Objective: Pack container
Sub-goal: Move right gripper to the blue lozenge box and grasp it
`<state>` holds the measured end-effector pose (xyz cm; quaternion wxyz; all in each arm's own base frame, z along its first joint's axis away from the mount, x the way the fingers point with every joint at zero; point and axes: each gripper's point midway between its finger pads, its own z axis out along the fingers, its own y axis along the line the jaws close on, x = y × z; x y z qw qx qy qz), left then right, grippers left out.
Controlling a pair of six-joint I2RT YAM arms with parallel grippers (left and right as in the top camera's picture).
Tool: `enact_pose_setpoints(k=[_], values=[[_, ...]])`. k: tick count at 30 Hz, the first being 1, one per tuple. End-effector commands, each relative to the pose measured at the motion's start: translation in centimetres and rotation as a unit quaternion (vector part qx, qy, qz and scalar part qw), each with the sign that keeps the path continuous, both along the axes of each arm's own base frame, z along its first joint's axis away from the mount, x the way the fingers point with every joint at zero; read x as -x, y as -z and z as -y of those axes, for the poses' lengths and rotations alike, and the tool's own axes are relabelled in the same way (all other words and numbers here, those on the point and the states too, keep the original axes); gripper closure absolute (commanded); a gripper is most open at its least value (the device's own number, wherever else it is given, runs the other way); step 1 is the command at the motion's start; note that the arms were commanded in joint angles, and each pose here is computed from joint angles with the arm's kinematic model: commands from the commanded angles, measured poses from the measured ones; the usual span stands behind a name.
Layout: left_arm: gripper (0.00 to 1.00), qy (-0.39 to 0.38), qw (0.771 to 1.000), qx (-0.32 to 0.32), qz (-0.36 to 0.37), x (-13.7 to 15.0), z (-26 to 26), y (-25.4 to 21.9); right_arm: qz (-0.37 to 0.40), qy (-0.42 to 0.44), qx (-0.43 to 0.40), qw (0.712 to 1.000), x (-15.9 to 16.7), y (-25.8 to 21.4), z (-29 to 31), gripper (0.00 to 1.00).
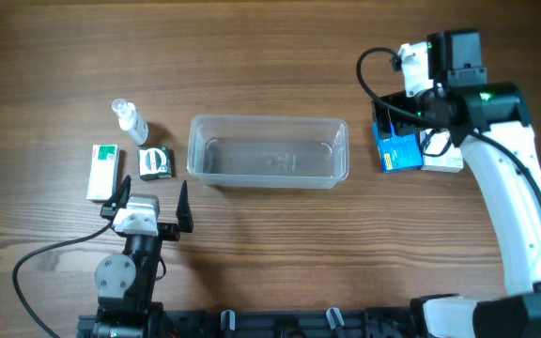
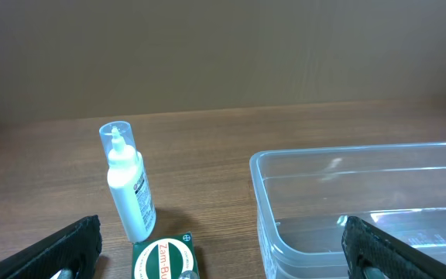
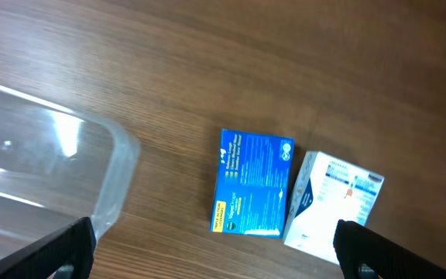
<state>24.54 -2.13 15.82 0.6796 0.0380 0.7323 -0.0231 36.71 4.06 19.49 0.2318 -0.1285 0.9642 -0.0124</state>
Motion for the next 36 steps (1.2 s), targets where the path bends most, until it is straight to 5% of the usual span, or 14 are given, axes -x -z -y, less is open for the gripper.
enact_pose_setpoints(k=[1,17,36], values=[[0.00,-0.010,1.000,-0.008,0.004,0.0,-0.4,0.0,-0.039,0.078,0.014,0.996,-1.0,2.8,2.4,0.00],[0.00,-0.010,1.000,-0.008,0.003,0.0,-0.4,0.1,-0.190,0.124,0.018,0.974,0.1,13.6,3.2,0.00],[0.00,-0.010,1.000,-0.008,0.003,0.0,-0.4,0.1,-0.165,0.121,0.019,0.979,0.6,18.6,3.9,0.00]])
